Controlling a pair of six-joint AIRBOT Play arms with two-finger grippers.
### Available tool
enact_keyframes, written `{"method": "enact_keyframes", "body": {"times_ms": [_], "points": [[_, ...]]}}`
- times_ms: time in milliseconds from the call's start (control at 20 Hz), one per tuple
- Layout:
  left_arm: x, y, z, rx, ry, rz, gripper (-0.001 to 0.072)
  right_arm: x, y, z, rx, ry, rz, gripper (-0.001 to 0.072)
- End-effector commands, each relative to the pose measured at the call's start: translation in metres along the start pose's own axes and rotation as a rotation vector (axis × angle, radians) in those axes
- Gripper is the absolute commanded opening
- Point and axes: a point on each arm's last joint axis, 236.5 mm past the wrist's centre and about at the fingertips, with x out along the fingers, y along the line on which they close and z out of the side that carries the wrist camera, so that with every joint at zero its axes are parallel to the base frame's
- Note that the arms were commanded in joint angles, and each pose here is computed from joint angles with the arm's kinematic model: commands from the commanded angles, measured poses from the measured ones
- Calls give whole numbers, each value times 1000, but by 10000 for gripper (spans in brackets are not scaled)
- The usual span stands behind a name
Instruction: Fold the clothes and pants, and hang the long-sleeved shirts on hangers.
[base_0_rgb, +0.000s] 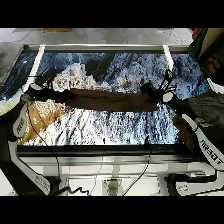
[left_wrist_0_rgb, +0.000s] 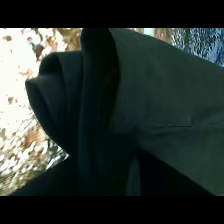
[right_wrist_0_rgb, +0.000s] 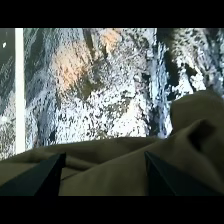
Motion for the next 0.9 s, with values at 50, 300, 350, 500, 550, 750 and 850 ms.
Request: {"method": "enact_keyframes", "body": {"times_ms": [50, 300, 350, 500, 550, 750, 850], "points": [[10, -29, 13, 78, -39, -5, 21, -10, 10, 4, 2, 2, 23, 538], [-64, -49, 17, 291, -21, 84, 21, -38, 44, 27, 37, -56, 97, 21], [-82, -51, 14, 328, -9, 115, 21, -40, 57, 24, 15, -50, 116, 23], [-130, -67, 6, 404, 3, 166, 21, -37, 115, -4, -84, 35, 208, 22], [-144, -76, 5, 419, -9, 163, 21, -35, 135, -17, -140, 66, 235, 21], [-191, -116, -7, 484, -44, 150, 21, -14, 211, -95, -296, 245, 344, 21], [-212, -136, -15, 513, -65, 137, 22, -1, 238, -143, -345, 332, 382, 21]]}}
